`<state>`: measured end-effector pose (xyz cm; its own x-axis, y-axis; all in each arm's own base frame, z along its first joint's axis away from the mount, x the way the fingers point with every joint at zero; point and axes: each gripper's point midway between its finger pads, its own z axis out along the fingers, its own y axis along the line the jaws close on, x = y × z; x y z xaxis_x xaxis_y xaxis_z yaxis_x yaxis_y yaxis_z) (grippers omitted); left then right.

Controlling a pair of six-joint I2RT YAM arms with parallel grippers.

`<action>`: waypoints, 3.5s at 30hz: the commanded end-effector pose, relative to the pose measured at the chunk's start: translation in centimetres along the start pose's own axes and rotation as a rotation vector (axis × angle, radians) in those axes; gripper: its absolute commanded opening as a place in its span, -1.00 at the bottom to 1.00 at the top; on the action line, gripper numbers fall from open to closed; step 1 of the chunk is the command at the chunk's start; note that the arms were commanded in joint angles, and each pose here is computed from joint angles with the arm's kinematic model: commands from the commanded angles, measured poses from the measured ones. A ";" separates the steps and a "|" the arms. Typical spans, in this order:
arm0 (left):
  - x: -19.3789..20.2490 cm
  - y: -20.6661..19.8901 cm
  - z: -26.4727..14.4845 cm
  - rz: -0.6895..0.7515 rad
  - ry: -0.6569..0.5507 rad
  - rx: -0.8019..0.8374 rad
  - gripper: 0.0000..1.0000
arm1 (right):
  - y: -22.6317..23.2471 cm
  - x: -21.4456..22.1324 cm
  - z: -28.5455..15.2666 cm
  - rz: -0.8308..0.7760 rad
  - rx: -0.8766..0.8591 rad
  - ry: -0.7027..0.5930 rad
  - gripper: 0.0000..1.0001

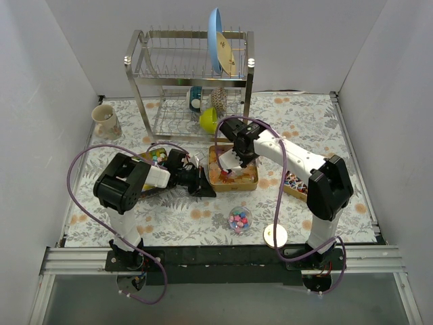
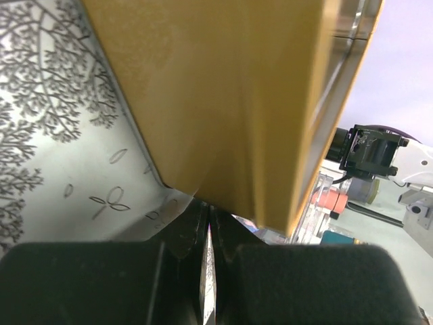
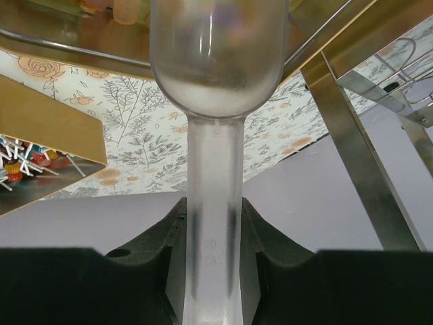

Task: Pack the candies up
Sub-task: Scoop the fake candies from the storage box, then place the fake candies in the packing bottle.

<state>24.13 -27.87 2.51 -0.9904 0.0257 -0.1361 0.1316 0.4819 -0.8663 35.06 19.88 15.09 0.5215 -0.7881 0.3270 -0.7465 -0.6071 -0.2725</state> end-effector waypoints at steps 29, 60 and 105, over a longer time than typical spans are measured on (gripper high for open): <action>-2.2 -1.5 0.5 0.036 -0.008 0.085 -1.00 | 1.4 -8.4 6.2 -0.136 -0.112 -0.214 -0.97; -3.3 -5.1 -4.6 0.134 0.037 0.126 -0.69 | 3.1 -11.6 3.8 0.435 -0.170 -0.820 -0.97; -2.9 -5.4 -10.8 0.266 0.044 0.005 -0.45 | 6.6 -3.8 3.1 0.848 -0.048 -0.734 -0.97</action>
<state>24.83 -21.32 11.27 -0.9437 0.1935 -0.2684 0.3287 0.4563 -0.8269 28.78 17.97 7.45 -0.0883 -0.8753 -0.4755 -0.9858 0.1451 -0.0841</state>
